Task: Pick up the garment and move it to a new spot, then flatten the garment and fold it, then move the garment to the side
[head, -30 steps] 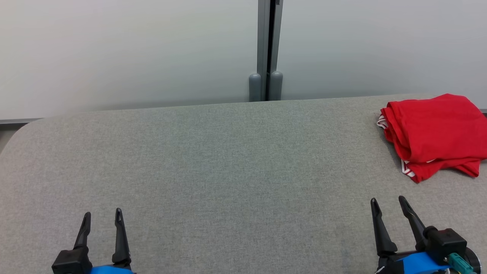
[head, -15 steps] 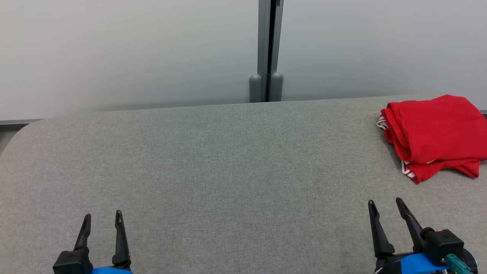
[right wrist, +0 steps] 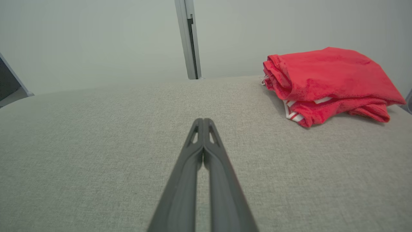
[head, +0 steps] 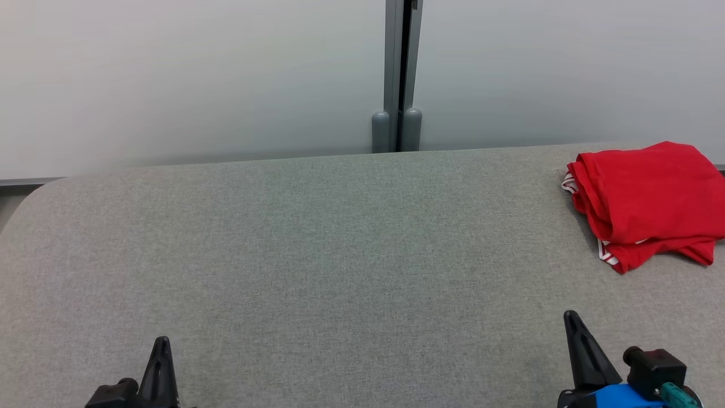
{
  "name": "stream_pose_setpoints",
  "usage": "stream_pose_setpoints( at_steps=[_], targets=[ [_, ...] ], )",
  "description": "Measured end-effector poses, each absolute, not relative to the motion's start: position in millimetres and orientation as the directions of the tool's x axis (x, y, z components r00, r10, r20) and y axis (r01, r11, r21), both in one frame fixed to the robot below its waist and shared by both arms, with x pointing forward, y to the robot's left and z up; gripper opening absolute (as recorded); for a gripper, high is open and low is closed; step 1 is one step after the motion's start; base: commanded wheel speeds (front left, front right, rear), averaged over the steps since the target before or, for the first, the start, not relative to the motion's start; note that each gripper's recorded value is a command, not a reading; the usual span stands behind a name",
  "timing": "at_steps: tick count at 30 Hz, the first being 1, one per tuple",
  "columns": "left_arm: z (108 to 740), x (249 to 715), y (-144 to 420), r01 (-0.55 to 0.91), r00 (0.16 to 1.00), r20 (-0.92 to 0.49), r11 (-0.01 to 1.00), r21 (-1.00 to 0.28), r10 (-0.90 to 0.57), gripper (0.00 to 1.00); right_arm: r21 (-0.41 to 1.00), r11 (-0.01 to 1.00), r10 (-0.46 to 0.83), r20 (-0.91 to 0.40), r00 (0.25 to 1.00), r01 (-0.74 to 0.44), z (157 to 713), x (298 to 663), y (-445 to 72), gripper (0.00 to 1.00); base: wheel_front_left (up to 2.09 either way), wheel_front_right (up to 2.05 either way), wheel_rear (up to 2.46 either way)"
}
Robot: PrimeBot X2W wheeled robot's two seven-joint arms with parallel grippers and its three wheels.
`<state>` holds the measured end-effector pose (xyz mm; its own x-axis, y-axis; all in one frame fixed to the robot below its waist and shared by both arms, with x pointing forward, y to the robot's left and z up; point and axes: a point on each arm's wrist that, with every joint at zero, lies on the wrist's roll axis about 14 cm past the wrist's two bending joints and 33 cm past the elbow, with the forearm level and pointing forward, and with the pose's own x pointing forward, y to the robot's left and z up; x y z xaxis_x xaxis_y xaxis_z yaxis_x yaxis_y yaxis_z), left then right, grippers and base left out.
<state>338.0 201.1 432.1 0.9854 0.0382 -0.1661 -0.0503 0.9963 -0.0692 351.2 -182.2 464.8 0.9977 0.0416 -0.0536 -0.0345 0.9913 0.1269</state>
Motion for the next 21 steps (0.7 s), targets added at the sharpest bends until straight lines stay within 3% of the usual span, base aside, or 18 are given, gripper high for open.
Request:
stream_pose_setpoints(
  at_steps=[21],
  targets=[
    [439,346,209,-0.156,0.98,-0.181,0.893,-0.422,0.086,0.0,0.466,0.882,-0.031,-0.097,0.995,0.073,462,354,-195,0.0,0.0,0.0,0.0]
  ],
)
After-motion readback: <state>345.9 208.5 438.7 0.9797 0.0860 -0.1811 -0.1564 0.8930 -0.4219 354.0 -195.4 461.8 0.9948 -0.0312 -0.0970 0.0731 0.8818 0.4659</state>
